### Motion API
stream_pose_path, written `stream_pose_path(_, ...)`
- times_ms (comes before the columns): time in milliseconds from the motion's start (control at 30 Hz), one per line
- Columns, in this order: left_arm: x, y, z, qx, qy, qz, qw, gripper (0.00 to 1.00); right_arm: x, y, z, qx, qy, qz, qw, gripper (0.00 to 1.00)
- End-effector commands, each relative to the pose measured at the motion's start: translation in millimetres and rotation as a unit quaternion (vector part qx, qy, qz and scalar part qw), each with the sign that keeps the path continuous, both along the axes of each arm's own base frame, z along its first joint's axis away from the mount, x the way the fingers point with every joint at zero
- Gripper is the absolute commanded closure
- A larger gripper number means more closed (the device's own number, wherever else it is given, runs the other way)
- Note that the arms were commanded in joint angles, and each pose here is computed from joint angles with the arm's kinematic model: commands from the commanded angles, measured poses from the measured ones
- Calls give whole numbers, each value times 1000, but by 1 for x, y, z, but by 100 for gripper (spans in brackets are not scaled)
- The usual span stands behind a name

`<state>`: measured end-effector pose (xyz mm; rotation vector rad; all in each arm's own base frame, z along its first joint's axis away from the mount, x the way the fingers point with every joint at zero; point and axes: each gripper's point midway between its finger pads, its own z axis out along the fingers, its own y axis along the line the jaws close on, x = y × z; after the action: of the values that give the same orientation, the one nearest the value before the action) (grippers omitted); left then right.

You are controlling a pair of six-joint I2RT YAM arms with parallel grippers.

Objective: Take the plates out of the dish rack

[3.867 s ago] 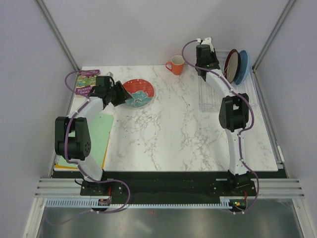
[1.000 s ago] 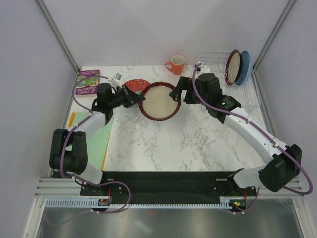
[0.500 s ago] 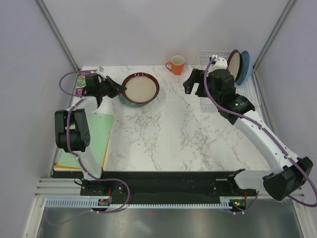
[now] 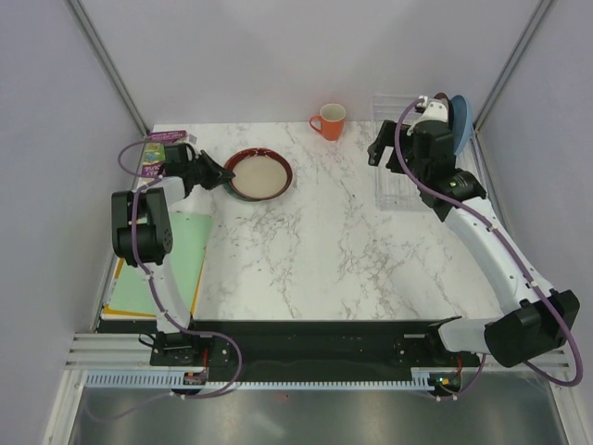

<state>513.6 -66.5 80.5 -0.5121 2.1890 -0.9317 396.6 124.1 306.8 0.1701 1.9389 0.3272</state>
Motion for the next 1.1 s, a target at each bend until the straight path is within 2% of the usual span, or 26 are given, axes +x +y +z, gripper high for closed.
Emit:
stream_pose_path(0,30,5,46,9,-84,-12,996,98,8,-16,15,-13,-18,-8,1000,2)
stream_pose_path(333,37,24,19,35,-59,12,998,98,21,-54,19,-44,-16,-48,998,2)
stream_pose_path(367,37,24,16,32,-56,8,998,94,21,-56,20,-53,-18,-47,997,2)
stream_pose_path(400,38,23,15,30,-57,4,998,83,23,-60,21,-58,-18,-52,997,2)
stream_pose_path(533,35,22,1,17,-39,-7,999,60,29,-93,28,-123,-13,-115,986,2)
stream_pose_path(633,31,22,-8,17,-23,-5,1000,23,39,-110,29,-155,-8,-143,977,2)
stream_pose_path(733,29,22,-13,17,-12,-7,1000,17,52,-121,22,-171,6,-164,971,2)
stream_pose_path(767,29,22,-14,19,-10,-7,1000,10,54,-127,22,-176,6,-176,969,2)
stream_pose_path(933,22,31,-15,49,4,8,999,9,80,-163,10,-202,27,-237,950,2)
stream_pose_path(1067,10,38,-11,72,20,25,997,9,105,-182,1,-212,39,-256,942,2)
